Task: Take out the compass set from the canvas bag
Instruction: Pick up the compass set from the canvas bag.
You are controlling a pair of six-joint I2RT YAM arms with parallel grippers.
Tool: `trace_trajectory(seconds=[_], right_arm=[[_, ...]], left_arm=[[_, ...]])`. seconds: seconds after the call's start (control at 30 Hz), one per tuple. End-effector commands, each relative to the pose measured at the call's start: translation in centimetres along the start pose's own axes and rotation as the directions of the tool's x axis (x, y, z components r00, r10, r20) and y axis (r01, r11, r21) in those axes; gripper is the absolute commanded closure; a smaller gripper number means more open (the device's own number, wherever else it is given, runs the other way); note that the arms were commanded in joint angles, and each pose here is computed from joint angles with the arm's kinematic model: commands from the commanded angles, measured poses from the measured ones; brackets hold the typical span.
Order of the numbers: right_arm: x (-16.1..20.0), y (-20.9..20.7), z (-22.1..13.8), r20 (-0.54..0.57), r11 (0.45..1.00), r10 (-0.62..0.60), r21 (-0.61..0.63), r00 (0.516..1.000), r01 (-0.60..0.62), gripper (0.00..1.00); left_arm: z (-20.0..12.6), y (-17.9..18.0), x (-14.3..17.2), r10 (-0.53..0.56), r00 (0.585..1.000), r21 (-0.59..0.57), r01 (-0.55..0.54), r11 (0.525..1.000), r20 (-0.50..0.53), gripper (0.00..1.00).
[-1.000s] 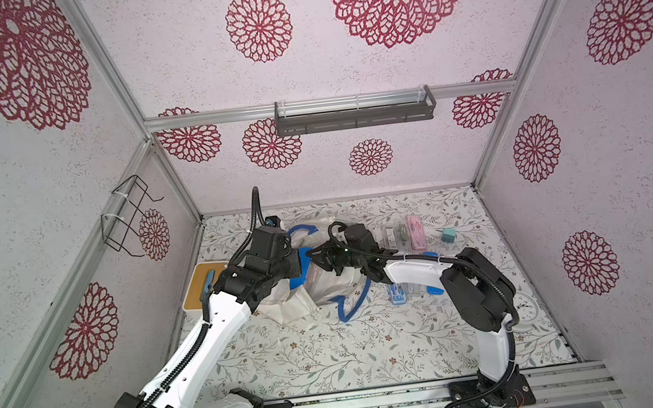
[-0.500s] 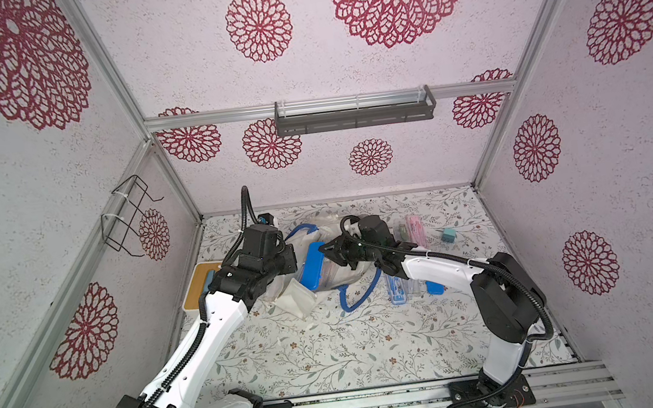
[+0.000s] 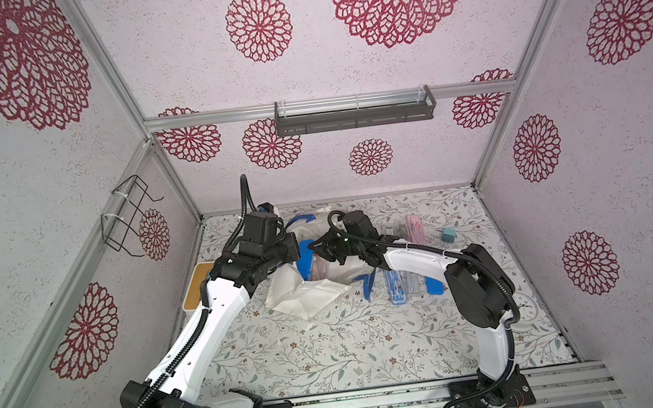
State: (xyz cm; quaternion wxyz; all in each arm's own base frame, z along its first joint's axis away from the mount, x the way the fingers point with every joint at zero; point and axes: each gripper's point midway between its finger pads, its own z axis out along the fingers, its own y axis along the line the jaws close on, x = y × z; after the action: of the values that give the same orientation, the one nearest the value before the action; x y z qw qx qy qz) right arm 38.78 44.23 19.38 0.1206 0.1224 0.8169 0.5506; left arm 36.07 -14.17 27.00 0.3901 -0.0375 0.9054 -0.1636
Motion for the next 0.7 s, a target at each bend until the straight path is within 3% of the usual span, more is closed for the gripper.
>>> trace_trajectory(seconds=[0.0, 0.13, 0.3, 0.53, 0.67], right_arm=[[0.7, 4.9, 0.3, -0.032, 0.991, -0.102, -0.09, 0.994, 0.099, 0.88], [1.9, 4.0, 1.9, -0.091, 0.994, -0.083, -0.074, 0.992, 0.077, 0.88], [2.8, 2.0, 1.5, -0.104, 0.996, -0.08, -0.047, 0.991, 0.075, 0.88], [3.4, 1.6, -0.6, -0.09, 0.984, -0.177, 0.009, 0.98, 0.179, 0.89], [2.5, 3.6, -2.5, -0.031, 0.971, -0.241, -0.009, 0.97, 0.241, 0.89]], left_arm=[[-1.8, 0.1, -3.0, -0.071, 0.994, 0.007, 0.071, 0.997, 0.083, 1.0], [-0.8, 2.8, -2.4, -0.166, 0.985, -0.054, 0.168, 0.984, 0.041, 1.0], [1.0, 5.0, -1.9, -0.246, 0.969, -0.115, 0.246, 0.962, 0.017, 1.0], [2.4, 5.4, -2.0, -0.282, 0.959, -0.124, 0.28, 0.952, 0.005, 1.0], [2.8, 4.9, -2.3, -0.276, 0.961, -0.103, 0.275, 0.956, -0.002, 1.0]])
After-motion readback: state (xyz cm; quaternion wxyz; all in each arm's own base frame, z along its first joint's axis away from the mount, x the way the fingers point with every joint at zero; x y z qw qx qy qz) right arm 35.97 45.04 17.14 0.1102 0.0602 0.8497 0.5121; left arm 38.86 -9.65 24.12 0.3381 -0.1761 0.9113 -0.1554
